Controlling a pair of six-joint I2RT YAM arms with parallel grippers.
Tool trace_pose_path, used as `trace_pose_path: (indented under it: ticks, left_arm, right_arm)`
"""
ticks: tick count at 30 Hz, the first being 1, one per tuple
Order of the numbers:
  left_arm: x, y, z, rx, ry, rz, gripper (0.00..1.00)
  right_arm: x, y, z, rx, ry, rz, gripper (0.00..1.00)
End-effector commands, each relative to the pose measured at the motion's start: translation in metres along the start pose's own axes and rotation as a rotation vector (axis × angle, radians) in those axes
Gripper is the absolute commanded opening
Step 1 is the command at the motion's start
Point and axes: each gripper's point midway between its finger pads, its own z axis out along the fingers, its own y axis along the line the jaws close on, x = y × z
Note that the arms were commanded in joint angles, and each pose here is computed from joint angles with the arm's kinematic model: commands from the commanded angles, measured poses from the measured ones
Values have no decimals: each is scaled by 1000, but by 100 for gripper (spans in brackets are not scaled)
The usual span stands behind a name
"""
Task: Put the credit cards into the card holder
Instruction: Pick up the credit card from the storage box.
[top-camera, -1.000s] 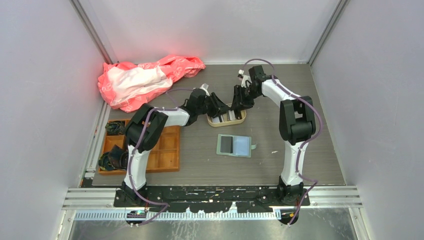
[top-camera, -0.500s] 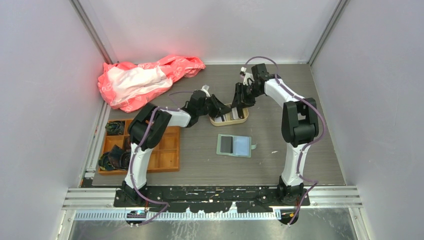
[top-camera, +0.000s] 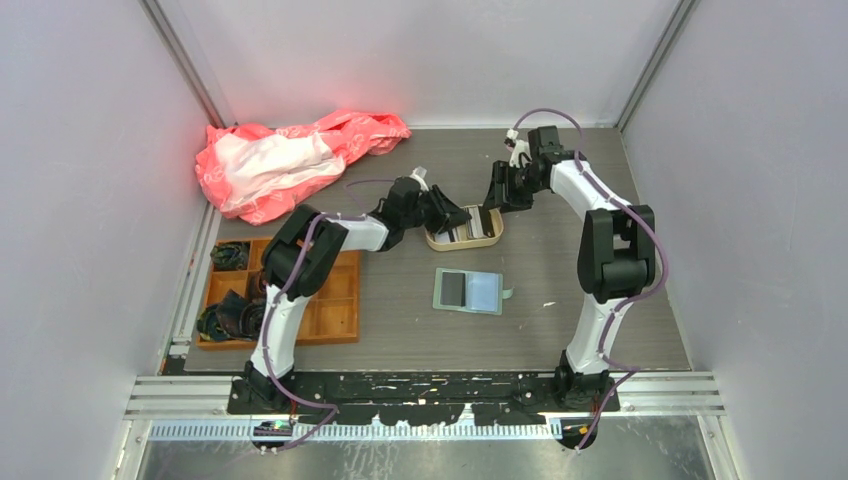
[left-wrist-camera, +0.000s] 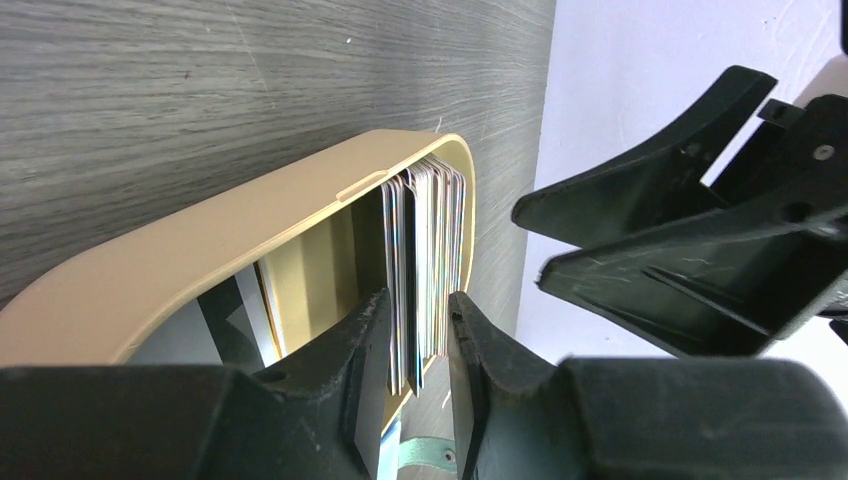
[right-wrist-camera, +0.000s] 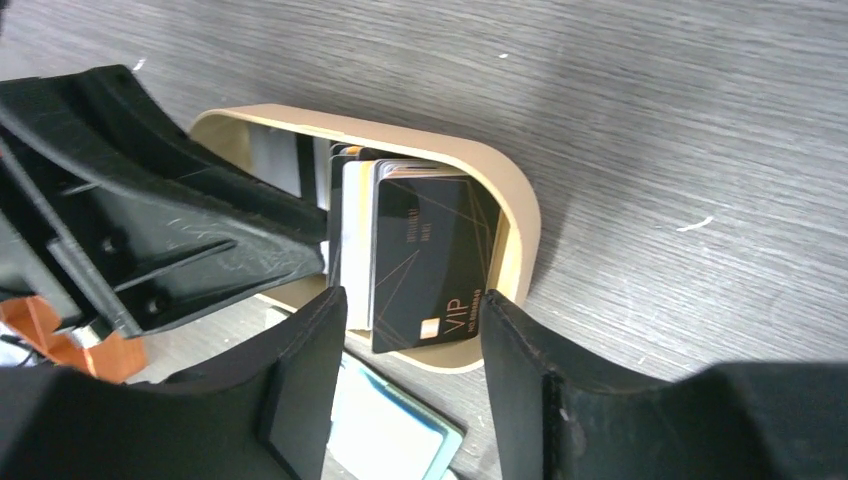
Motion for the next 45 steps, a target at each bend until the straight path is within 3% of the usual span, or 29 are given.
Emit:
trace_pose_path:
  ticks: [1,6,10,21,28,33,37,45]
  left_arm:
    - [3,-25,7,66,22,34,28]
    - [8,-29,12,71,36,36,28]
    - [9,-28,16,71,41,34,28]
    - [17,-42,27,120,63,40,29]
    - [18,-29,26,62,58,38,29]
    - [19,-26,26,55,56,35,28]
    - [17,-29,27,60,52,37,28]
    - [23,-36,28,78,75,57,31]
  right_arm:
    - [0,-20,6,78,-4,-14,55]
    - [7,-34,12,126,26,-15,43]
    - [12,-40,15,136,43,-16,41]
    - [19,-31,22,61,77,7,39]
    - [-7,-21,-18,-1,-41,-18,38]
    - [-10,-36,-33,60,-88,-34,39]
    - [-1,-58,-21,141,-44,-16,42]
    - [18,-69,5,120,46,35,40]
